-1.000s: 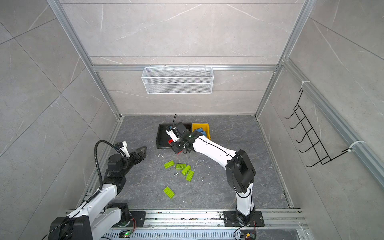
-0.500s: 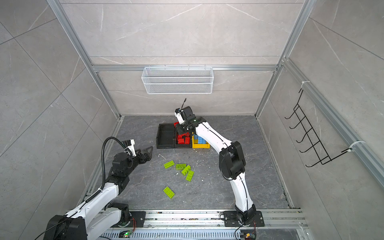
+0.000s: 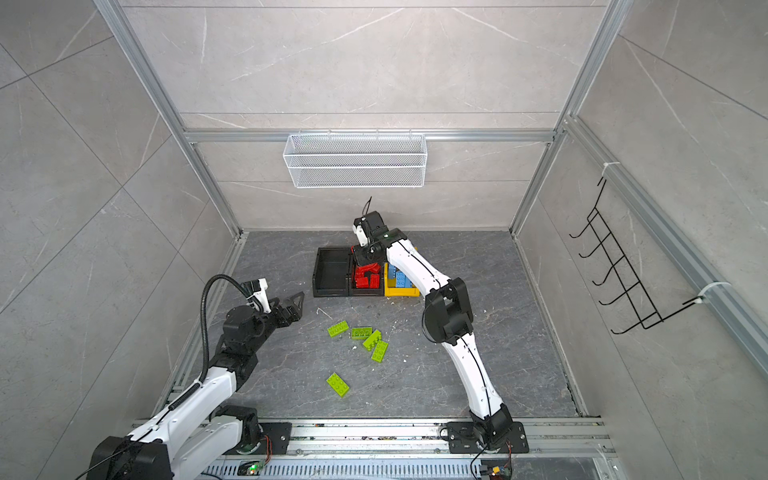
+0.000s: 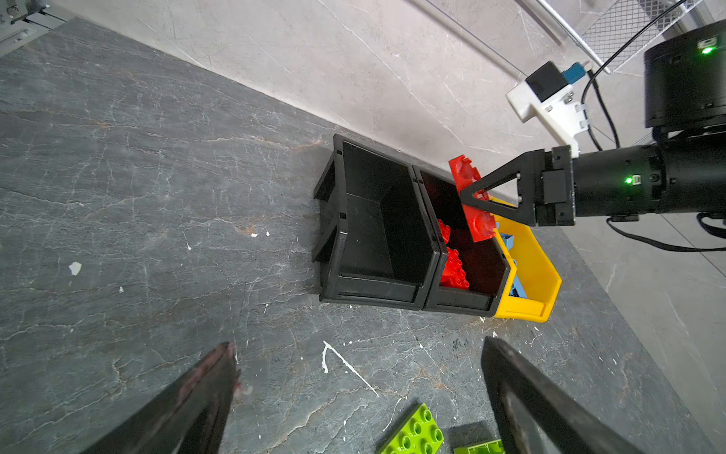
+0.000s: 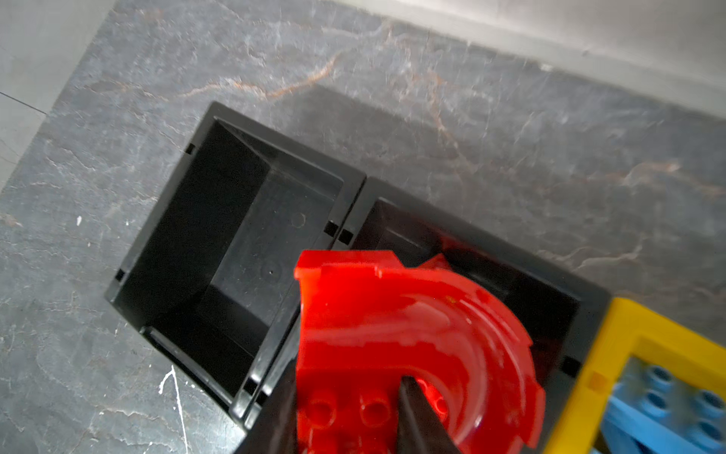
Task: Sort the legos into containers by color
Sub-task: 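Lift the red arch and carry it over the black bin, then open the right gripper to drop the red arch into the black bin, then move the right gripper back down toward the lime-green bricks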
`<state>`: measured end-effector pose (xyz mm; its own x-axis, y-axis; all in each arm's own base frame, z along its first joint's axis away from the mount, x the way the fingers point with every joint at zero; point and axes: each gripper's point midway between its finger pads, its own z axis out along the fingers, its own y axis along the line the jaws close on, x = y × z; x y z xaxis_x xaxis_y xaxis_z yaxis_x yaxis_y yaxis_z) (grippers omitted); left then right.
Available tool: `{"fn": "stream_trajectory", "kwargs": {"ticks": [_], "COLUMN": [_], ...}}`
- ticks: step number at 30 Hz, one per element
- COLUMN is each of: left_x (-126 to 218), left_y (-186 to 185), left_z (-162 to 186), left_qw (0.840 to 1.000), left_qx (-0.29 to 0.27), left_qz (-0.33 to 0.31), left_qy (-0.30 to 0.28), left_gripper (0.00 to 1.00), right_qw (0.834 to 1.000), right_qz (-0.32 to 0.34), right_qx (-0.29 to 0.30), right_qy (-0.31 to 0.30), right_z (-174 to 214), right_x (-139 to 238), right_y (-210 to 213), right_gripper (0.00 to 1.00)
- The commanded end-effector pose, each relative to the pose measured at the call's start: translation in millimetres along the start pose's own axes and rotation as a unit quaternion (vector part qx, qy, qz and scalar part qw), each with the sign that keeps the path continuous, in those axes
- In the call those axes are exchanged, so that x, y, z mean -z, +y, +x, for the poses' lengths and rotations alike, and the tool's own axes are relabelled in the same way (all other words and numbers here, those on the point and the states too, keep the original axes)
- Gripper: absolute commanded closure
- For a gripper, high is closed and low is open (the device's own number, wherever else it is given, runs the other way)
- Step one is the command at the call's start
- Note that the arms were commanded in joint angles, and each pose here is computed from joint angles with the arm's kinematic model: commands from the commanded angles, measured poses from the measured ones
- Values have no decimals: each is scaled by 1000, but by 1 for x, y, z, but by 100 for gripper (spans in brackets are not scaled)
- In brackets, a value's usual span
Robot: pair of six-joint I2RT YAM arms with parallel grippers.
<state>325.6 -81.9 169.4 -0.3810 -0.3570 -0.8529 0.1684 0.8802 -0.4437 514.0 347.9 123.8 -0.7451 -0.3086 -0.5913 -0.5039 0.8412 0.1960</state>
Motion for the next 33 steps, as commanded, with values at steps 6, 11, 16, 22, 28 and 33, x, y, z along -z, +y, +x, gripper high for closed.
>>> {"fn": "stream_trajectory", "kwargs": {"ticks": [6,11,16,22,28,33], "left_x": [4,4,3,3,4,5], "left_y": [-4,-3,-3,-3,-3,1], "left_z": [-18,-19,-17,-18,-18,-19], "left_qw": [999,999,999,999,999,999], "left_qx": [-17,-17,-17,-17,-17,-20], "left_qz": [-2,-5,-5,-5,-6,-14], "left_qy": [-31,-32,-30,-30,-32,-36], "left_gripper": [0,0,0,0,0,0], "right_qw": [999,999,999,1000,1000,997], "right_qz": [6,3,8,9,2,-18], "right_qx": [-18,-19,-19,-13,4,38], "right_qy": [29,33,33,21,-27,-70], "right_z": [16,19,17,10,3,26], "right_x": [-14,-19,-16,6,51,97], "right_y": [-4,-4,-5,-2,11,34], "right_gripper": [67,62,56,46,45,42]}}
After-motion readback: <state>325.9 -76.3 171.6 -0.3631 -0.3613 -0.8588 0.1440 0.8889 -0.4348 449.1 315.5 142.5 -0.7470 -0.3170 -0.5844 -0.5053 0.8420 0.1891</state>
